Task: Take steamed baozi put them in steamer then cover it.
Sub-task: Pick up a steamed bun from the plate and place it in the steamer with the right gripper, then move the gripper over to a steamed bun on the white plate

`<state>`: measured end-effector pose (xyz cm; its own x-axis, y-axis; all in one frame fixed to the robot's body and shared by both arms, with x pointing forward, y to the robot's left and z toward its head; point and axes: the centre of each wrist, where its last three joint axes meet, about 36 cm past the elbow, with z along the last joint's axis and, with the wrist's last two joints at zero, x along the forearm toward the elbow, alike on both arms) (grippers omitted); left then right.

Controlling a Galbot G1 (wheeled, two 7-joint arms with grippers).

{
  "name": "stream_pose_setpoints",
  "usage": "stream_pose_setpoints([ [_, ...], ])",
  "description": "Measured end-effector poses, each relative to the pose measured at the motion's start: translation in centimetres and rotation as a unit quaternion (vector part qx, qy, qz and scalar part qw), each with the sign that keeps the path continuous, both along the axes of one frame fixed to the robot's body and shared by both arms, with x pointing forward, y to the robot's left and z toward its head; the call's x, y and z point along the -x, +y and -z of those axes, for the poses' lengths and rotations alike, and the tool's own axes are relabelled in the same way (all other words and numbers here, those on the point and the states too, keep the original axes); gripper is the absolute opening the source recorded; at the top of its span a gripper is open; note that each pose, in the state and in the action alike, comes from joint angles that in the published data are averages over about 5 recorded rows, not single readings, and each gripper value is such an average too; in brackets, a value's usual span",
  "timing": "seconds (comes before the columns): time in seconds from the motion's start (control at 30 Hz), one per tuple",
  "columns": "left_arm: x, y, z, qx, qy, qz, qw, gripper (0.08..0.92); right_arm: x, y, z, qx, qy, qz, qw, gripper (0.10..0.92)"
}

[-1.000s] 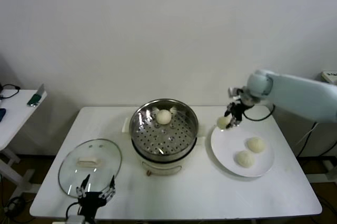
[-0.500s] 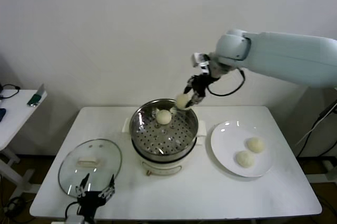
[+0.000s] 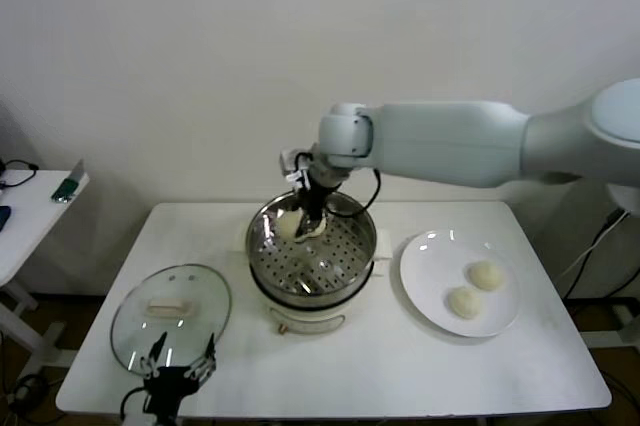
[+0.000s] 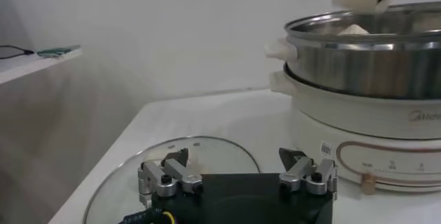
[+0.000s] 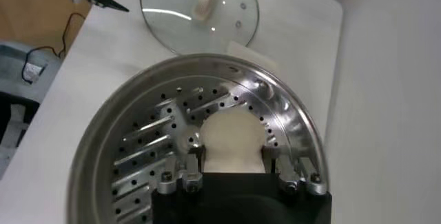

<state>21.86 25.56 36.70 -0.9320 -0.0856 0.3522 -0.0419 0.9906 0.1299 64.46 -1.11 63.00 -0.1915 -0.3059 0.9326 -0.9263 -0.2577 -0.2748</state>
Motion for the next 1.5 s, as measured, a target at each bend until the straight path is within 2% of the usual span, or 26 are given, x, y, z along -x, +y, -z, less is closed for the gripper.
stream_pose_setpoints([
  [0.23,0.0,0.0,0.1,0.000,0.001,-0.001,1.000,0.823,-0.3,1.6,3.4,0.008,-0.003,0.003,1.000,0.576],
  [0.43,0.0,-0.1,0.1,0.000,0.001,-0.001,1.000,0.823,-0.2,2.4,4.6,0.009,-0.003,0.001,1.000,0.609],
  [0.7,0.0,-0.1,-0.1,0.000,0.002,-0.001,1.000,0.823,-0.4,2.0,3.8,0.009,-0.007,-0.013,1.000,0.798],
  [0.8,0.0,-0.1,-0.2,0.000,0.001,0.000,1.000,0.823,-0.9,0.6,2.3,0.009,-0.005,-0.018,1.000,0.819],
  [0.97,0.0,-0.2,-0.3,0.000,0.000,0.001,1.000,0.823,-2.0,-4.1,-1.1,0.012,0.010,-0.017,1.000,0.823],
  [1.23,-0.1,-0.2,-0.4,0.000,-0.001,0.004,1.000,0.823,-2.5,-16.9,-5.4,0.045,0.039,0.008,0.998,0.823],
  [1.5,-0.2,-0.4,-0.4,0.003,-0.002,0.004,1.000,0.823,-0.6,-29.0,-3.0,0.089,0.063,0.059,0.992,0.823],
])
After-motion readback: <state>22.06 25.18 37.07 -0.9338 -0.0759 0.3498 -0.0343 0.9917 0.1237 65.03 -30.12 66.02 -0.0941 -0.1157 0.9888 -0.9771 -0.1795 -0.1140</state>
